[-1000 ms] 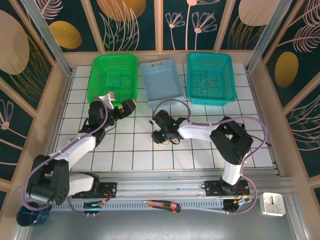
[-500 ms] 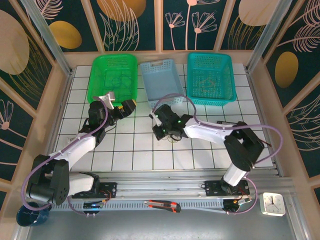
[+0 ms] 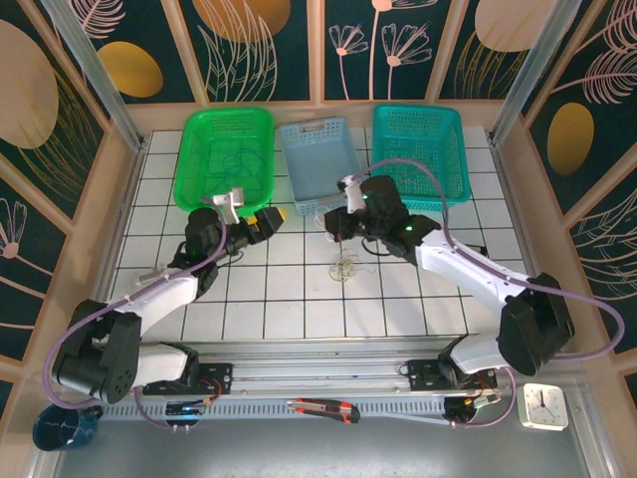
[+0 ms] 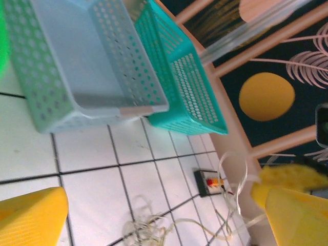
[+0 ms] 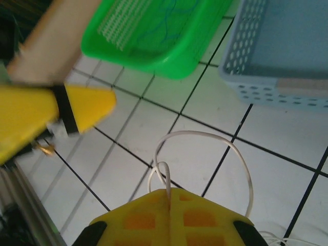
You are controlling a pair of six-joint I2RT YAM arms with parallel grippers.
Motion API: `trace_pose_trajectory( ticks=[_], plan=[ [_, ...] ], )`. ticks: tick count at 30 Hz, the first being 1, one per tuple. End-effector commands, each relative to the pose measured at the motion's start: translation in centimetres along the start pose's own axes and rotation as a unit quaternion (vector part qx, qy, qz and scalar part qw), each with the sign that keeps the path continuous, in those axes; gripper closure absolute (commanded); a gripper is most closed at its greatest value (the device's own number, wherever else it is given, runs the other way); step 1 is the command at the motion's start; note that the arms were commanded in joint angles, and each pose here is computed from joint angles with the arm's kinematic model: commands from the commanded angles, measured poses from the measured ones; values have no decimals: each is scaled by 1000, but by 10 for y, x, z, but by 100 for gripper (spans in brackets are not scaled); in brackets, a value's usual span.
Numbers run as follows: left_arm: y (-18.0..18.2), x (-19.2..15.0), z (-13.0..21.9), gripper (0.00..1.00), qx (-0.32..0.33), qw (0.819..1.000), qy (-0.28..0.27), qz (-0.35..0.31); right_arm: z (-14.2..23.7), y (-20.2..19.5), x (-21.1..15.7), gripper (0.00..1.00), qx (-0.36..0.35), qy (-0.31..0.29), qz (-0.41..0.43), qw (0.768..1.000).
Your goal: Untangle the cables
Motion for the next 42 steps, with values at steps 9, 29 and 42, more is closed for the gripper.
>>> trace_pose_trajectory(
  ticks=[9,29,42],
  plan=[
    [-31,-46,-31,24,-107,994,26,16,26,-6,10,100,81,-78,-93,989],
    [-65,-73,-69,55,-150,985,74,-43,25,-8,0,100,90,-78,-115,986],
    [-69,-67,-80,87,-150,986,57,-51,32,-6,-4,100,93,-78,-115,986]
  ],
)
Point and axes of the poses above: each hand's point on the last joint's axis, 136 mm out from that joint toward the fingers, its own z axis back along the fingers, its own y axis along the line the jaws close on, x = y × z, the point moved 8 cm from there along z, back along the fingers, and after that the axes turned 4 degrees about z, right-handed, at the moved point
